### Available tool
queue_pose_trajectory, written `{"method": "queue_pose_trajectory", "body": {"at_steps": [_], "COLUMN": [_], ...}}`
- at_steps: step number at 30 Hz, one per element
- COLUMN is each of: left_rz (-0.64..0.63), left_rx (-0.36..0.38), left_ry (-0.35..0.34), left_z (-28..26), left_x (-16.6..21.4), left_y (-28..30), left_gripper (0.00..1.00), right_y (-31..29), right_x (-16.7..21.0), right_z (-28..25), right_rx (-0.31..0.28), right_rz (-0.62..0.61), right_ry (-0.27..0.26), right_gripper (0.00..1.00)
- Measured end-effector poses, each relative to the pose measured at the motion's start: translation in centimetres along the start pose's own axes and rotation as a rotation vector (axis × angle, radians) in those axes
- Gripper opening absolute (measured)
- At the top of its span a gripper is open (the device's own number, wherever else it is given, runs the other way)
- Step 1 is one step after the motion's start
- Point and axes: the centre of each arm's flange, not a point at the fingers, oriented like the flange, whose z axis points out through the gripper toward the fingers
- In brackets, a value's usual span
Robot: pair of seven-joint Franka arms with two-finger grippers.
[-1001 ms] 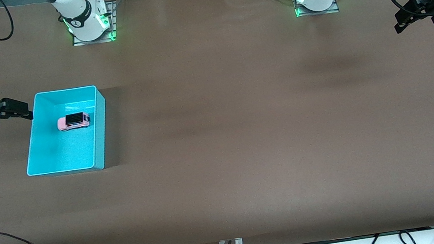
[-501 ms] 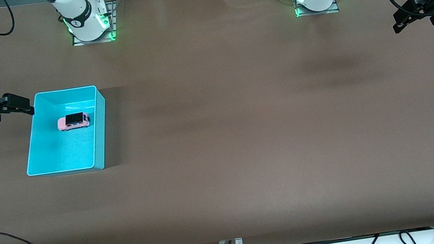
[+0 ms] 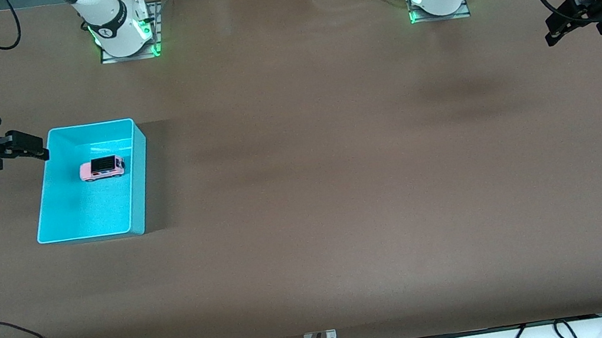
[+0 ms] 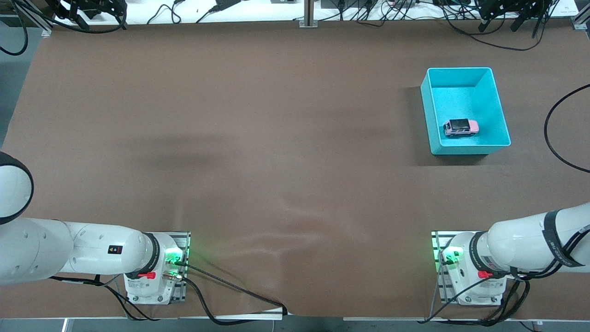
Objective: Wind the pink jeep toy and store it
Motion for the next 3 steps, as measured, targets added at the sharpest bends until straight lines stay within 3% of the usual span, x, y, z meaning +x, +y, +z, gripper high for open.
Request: {"method": "queue_pose_trajectory", "body": {"at_steps": [3], "left_rz": [-0.001], "left_rx": [0.000], "left_ry": [0.000], "left_z": [0.00], "left_x": [0.00], "left_y": [-0.03], "left_gripper": [1.00], "right_y": [0.01], "right_x": [0.04], "right_z": [0.07], "right_rx": [0.000], "right_rz": [0.000], "right_ry": [-0.001], "right_gripper": [1.00]}}
